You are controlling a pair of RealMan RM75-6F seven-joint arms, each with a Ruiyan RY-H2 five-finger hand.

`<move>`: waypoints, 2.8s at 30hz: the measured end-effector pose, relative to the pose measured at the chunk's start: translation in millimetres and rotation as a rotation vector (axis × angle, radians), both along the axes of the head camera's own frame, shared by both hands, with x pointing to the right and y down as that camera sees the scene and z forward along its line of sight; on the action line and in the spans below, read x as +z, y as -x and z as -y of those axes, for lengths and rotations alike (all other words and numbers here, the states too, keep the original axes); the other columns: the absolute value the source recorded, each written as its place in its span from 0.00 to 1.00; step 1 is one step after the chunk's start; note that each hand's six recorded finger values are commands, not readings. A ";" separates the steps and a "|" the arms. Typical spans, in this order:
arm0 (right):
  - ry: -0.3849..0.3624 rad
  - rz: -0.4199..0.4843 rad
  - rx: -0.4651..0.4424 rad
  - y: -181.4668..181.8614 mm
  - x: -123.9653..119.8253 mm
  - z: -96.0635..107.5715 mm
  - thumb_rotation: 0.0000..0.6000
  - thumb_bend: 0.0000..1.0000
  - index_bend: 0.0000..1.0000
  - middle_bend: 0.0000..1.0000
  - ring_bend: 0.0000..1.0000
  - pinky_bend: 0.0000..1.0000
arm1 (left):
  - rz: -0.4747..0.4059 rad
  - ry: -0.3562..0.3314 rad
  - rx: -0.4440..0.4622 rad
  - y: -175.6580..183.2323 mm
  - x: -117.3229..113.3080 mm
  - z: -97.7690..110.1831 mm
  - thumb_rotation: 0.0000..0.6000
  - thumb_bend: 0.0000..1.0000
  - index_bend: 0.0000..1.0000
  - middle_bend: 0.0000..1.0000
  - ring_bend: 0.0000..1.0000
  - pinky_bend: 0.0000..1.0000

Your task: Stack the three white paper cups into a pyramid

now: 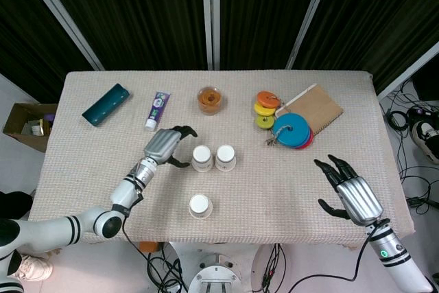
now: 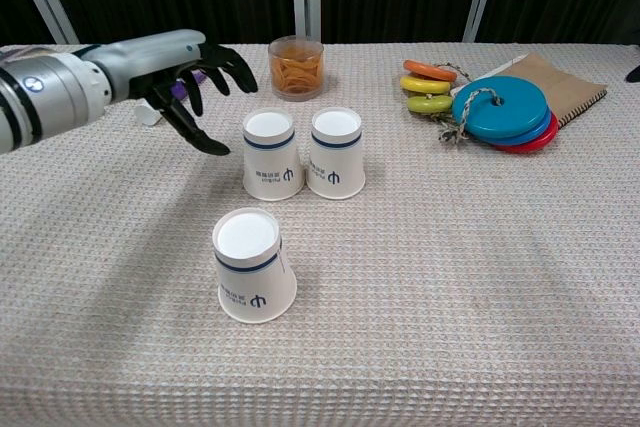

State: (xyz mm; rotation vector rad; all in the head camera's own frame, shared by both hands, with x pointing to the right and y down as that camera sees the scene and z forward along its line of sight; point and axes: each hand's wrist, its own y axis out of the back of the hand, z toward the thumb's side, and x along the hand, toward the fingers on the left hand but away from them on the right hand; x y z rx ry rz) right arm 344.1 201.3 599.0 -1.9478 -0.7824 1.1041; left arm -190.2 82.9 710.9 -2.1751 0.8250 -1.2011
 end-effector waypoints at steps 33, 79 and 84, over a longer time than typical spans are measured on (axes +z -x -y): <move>0.109 -0.018 -0.763 300.5 63.3 16.1 1.00 0.25 0.21 0.27 0.13 0.28 | 0.264 -0.064 -0.225 180.4 -63.0 -59.6 1.00 0.09 0.27 0.21 0.22 0.34; 0.027 -0.187 -0.480 279.6 25.2 148.4 1.00 0.35 0.48 0.41 0.31 0.47 | 0.236 0.007 -0.254 187.3 -51.6 -79.3 1.00 0.08 0.27 0.19 0.20 0.33; 0.048 -0.188 -0.480 282.1 29.4 148.2 1.00 0.35 0.46 0.41 0.31 0.47 | 0.236 0.009 -0.257 187.8 -51.1 -79.4 1.00 0.08 0.27 0.19 0.20 0.33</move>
